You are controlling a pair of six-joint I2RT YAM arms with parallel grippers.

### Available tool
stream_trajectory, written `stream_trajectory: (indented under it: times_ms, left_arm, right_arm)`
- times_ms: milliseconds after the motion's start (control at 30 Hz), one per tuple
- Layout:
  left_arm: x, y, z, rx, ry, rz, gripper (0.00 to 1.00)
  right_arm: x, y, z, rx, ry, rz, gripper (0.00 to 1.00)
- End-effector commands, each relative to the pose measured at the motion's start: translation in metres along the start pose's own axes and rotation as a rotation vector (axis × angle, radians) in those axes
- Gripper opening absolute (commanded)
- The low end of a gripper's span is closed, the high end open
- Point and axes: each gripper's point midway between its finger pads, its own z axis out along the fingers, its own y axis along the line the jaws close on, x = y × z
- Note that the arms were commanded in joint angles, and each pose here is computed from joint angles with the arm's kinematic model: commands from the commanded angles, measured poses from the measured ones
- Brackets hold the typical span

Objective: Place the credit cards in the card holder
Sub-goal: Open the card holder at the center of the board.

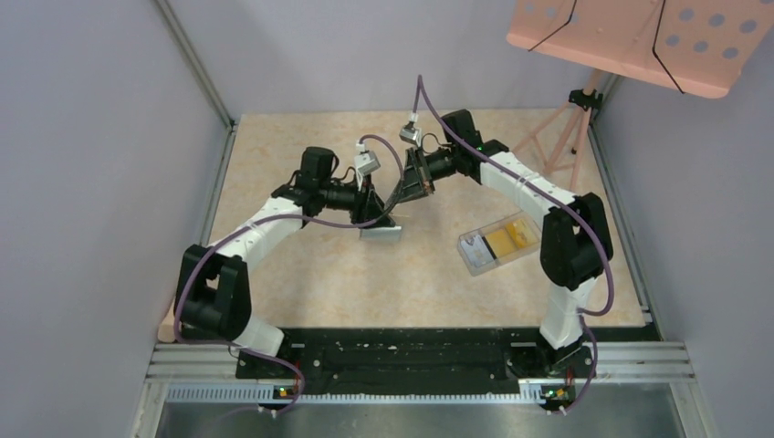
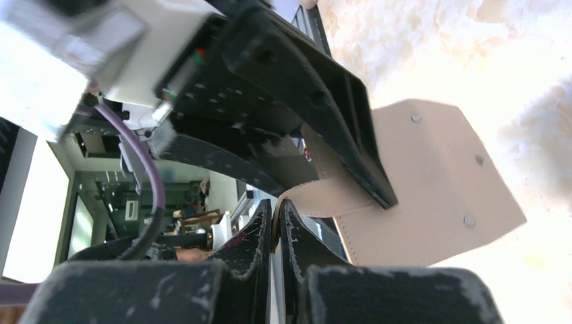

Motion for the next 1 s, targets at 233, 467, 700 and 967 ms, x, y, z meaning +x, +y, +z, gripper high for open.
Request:
stream_trajectory:
  times_ms: [233,467,700,967]
  left_arm:
    - [0.01,0.0,0.006,0.038,0.048,0.029,0.23]
    - [-0.003,-0.014,0.0,0.079,0.07,-0.017,0.0]
    - [-0.015,-0.027,-0.005,0.099,0.057,-0.054,0.0]
    - [-0.012,-0.046,-0.011,0.154,0.059,-0.066,0.0]
  right_arm:
    - [-0.014,0.053,-0.009,-0.096,-0.045,-0.151,0.0]
    - [-0.02,0.035,-0.013,-0.002,-0.104,-0.111,0.26]
    - [-0.018,0.023,-0.035,0.107,-0.182,-0.141,0.61]
    - [-0.003,0.021,-0.039,0.134,-0.172,-0.166,0.69]
